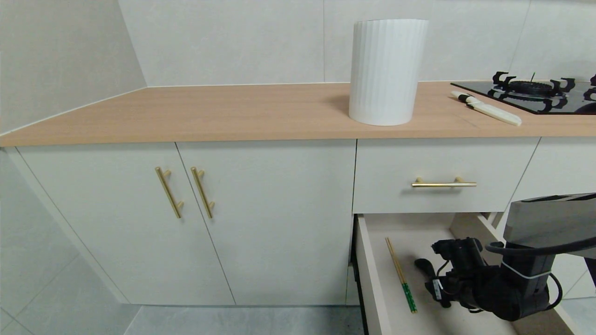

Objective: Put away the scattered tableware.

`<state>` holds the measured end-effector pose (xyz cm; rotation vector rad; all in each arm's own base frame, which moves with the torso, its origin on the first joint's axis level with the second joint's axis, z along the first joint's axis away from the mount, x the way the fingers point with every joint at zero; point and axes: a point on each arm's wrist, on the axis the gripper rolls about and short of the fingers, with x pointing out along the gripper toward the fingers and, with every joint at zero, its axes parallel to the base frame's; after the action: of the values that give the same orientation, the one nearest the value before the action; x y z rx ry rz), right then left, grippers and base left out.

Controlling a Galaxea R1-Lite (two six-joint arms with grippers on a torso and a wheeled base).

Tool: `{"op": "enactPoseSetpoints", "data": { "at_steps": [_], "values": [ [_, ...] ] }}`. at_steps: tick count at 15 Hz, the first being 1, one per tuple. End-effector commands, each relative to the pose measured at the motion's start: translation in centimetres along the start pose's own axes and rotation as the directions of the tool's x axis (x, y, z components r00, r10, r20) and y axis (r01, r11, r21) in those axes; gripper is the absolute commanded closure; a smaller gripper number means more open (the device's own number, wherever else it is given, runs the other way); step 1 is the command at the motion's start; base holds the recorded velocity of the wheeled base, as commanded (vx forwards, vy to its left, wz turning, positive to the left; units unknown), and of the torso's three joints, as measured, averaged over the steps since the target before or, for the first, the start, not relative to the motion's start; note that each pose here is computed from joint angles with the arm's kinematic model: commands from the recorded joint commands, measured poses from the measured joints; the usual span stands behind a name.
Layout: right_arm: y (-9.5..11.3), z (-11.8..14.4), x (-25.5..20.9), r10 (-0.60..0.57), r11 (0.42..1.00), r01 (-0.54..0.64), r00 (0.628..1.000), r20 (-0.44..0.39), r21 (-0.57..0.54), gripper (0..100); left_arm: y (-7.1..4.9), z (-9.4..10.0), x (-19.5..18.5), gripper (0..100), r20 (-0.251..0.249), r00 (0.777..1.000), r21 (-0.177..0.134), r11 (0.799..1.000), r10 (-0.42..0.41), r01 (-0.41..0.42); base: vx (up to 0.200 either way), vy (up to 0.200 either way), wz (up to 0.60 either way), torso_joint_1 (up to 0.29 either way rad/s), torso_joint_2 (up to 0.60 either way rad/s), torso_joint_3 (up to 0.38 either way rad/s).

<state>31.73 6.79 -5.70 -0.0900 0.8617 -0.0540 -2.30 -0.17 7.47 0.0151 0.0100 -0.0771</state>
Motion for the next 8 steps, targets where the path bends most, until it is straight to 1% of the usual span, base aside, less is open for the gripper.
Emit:
{"op": "enactPoseSetpoints", "data": {
  "at_steps": [1, 6, 7, 8],
  "values": [
    [0.0, 0.0, -0.1, 0.0, 1.0, 0.0, 1.0, 0.003, 0.0, 0, 0.0, 0.0, 0.0, 0, 0.001, 1.0, 0.001, 1.0, 0.0, 0.0, 0.0, 0.0, 0.0, 0.0, 0.0, 0.0],
    [-0.1, 0.3, -0.5, 0.001, 1.0, -0.002, 1.0, 0.013, 0.004, 0, 0.0, 0.0, 0.0, 0, 0.0, 1.0, 0.001, 1.0, 0.0, 0.0, 0.0, 0.0, 0.0, 0.0, 0.0, 0.0],
    [-0.2, 0.8, -1.4, 0.004, 1.0, -0.005, 1.0, 0.029, 0.005, 0, 0.0, 0.0, 0.0, 0, 0.001, 1.0, 0.001, 1.0, 0.0, 0.0, 0.0, 0.0, 0.0, 0.0, 0.0, 0.0],
    [-0.3, 1.8, -3.5, 0.016, 1.0, -0.016, 0.998, 0.061, 0.005, 0, 0.0, 0.0, 0.0, 0, 0.0, 1.0, 0.0, 1.0, 0.0, 0.0, 0.0, 0.0, 0.0, 0.0, 0.0, 0.0]
  ]
}}
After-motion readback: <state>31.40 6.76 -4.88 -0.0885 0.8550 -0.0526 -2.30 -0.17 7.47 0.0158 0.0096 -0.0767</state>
